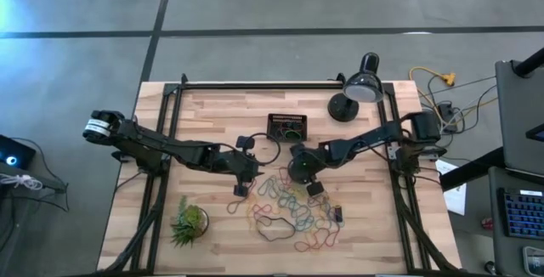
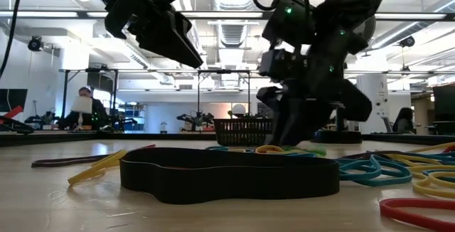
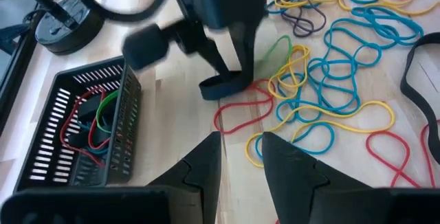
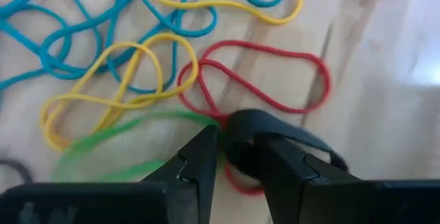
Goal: Pick and place rubber bands into bin
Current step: Put the black rubber band into the basket
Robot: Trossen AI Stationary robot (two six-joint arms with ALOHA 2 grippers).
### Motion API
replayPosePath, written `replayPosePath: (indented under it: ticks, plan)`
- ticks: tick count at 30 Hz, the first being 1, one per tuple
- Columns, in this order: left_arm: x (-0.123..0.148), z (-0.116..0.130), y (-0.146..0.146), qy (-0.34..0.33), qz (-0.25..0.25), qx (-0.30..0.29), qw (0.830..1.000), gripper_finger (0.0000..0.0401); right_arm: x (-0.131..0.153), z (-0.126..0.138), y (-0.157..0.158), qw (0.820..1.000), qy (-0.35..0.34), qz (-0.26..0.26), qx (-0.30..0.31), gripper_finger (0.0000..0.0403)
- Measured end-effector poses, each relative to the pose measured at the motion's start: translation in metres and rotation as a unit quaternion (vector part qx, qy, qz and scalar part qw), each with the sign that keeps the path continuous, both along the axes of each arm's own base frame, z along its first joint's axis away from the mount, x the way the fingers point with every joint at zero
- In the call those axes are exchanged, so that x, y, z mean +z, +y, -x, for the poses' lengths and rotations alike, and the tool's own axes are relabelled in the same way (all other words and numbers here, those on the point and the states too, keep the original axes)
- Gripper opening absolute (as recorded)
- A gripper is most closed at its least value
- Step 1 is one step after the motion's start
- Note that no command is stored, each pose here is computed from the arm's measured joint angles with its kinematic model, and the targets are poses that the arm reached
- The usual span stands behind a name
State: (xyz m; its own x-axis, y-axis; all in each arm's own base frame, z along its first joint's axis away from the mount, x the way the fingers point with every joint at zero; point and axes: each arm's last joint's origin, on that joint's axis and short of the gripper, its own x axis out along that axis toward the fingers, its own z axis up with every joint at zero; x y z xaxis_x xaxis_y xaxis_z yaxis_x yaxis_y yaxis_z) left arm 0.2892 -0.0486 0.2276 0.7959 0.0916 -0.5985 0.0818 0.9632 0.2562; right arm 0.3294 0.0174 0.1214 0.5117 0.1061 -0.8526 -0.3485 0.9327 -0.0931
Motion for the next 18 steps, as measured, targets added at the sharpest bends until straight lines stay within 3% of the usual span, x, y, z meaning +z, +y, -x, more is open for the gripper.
replayPosePath:
  ticks: [9,18]
  plan:
    - [0.000,0.000,0.000,0.001,-0.001,-0.001,1.000,0.0091,0.002,-0.011,-0.001,1.000,0.020,0.010,0.011,0.0085]
    - [0.000,0.000,0.000,0.002,-0.002,-0.002,1.000,0.0091,0.024,-0.008,-0.001,0.999,0.025,0.015,0.013,0.0013]
